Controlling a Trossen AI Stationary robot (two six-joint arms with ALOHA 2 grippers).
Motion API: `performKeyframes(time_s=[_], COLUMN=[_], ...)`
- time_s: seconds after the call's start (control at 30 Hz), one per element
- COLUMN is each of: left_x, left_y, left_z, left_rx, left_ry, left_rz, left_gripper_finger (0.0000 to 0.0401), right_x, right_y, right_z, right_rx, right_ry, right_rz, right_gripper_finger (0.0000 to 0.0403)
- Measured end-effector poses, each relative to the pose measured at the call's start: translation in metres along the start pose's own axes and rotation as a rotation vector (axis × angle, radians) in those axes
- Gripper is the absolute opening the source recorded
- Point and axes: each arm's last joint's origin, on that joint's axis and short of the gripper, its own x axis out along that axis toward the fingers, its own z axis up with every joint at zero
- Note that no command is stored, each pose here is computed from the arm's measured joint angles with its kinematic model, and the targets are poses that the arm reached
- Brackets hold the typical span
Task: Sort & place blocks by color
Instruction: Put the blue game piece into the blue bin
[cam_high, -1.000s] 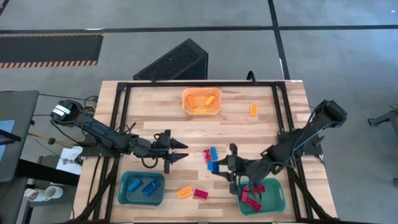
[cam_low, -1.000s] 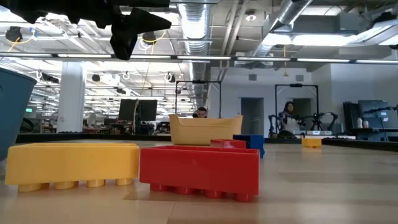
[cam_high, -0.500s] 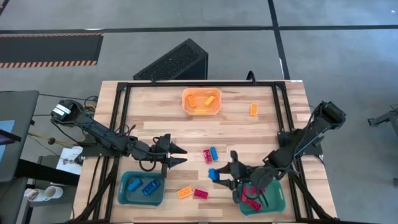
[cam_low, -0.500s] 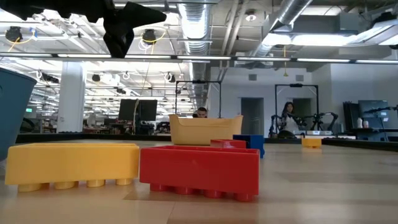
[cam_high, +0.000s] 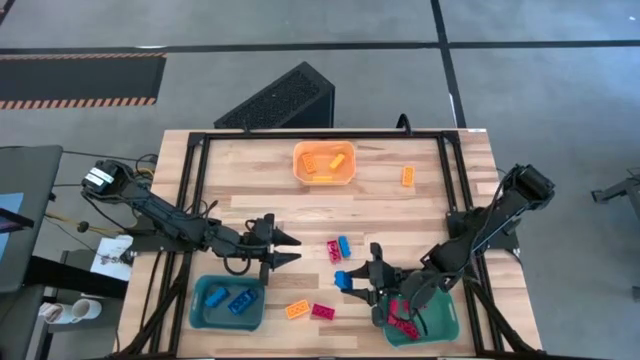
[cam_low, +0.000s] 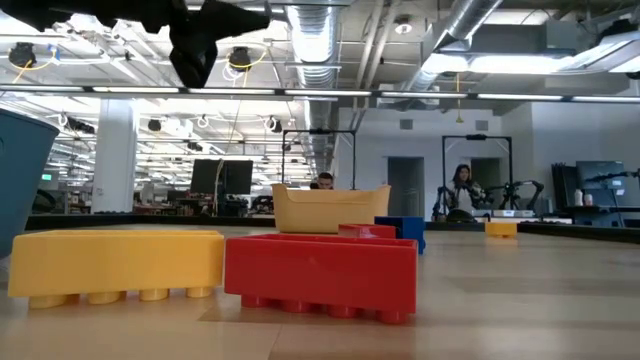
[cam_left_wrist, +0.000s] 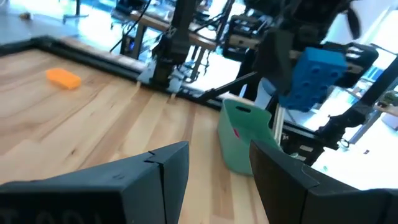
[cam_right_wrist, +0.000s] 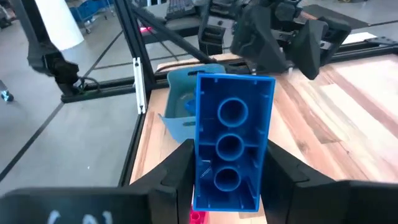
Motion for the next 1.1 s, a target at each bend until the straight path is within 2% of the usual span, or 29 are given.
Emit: performKeyframes(time_s=[0.33, 0.63, 0.77, 0.97, 1.1], left_x=[-0.003, -0.006, -0.008, -0.014, -0.014], left_y=[-0.012, -0.018, -0.024, -0.034, -0.034], left_z=[0.008, 0.007, 0.008, 0.008, 0.008], left_rx=[0.074, 0.118, 0.18, 0.223, 0.215], left_ry=[-0.071, -0.081, -0.111, -0.149, -0.157], left_rz=[-0.164, -0.188, -0.212, -0.256, -0.218], left_gripper_finger=[0.0155, 0.0155, 0.0159, 0.0188, 0.0224], right_x=[0.022, 0.042, 0.048, 0.052, 0.054], right_y=[-0.008, -0.015, -0.018, -0.023, -0.025], right_z=[-0.009, -0.012, -0.014, -0.013, -0.012], right_rx=[0.002, 0.031, 0.034, 0.041, 0.047], right_ry=[-0.007, -0.034, -0.028, -0.019, -0.025], right_rz=[-0.056, -0.039, -0.024, -0.001, -0.004], right_gripper_finger=[0.0153, 0.0149, 0.0157, 0.0151, 0.015])
